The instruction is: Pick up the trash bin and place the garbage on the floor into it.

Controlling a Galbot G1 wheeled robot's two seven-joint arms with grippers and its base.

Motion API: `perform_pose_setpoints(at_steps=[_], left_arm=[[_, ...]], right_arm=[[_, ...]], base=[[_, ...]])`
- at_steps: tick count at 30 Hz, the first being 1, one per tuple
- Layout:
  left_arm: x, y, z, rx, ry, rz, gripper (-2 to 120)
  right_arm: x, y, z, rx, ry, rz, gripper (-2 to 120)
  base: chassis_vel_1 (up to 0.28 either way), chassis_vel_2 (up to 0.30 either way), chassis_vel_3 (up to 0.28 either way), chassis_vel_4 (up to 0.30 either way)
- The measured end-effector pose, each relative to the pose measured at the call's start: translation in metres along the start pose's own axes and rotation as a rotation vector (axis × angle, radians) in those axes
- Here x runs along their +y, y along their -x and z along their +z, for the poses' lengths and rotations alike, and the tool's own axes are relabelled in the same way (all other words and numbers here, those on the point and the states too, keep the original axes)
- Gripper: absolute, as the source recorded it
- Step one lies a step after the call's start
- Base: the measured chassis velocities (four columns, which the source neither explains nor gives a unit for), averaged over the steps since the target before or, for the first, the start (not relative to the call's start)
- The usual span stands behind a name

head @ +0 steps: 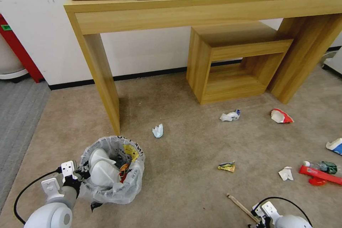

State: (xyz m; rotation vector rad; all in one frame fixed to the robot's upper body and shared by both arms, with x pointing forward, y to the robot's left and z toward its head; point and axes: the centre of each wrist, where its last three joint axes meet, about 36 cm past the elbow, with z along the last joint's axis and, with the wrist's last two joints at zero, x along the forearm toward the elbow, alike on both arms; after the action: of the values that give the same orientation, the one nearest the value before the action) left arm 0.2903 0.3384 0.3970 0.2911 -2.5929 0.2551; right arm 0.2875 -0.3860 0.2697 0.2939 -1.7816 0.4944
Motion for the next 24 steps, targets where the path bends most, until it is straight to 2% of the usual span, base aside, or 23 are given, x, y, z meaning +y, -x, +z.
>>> perform_pose_setpoints(at_steps=[8, 15, 24], left_arm=[[-0.002, 0.001, 0.0, 0.002, -0.006, 0.0, 1], [-0.002, 0.002, 0.0, 0.003, -0.006, -0.004, 1], [0.0, 0.002, 0.0, 0.005, -0.004, -0.007, 1]], right_arm=[[-0.006, -0.022, -0.014, -0.04, -0.005, -0.011, 87], [-0.001, -0.016, -0.011, -0.032, 0.001, -0.014, 88], [0.003, -0.002, -0.003, -0.016, 0.01, -0.011, 82]], base=[[0.0, 0.0, 0.0, 0.0], [0.0, 0.0, 0.0, 0.0], [0.0, 0.0, 0.0, 0.0]])
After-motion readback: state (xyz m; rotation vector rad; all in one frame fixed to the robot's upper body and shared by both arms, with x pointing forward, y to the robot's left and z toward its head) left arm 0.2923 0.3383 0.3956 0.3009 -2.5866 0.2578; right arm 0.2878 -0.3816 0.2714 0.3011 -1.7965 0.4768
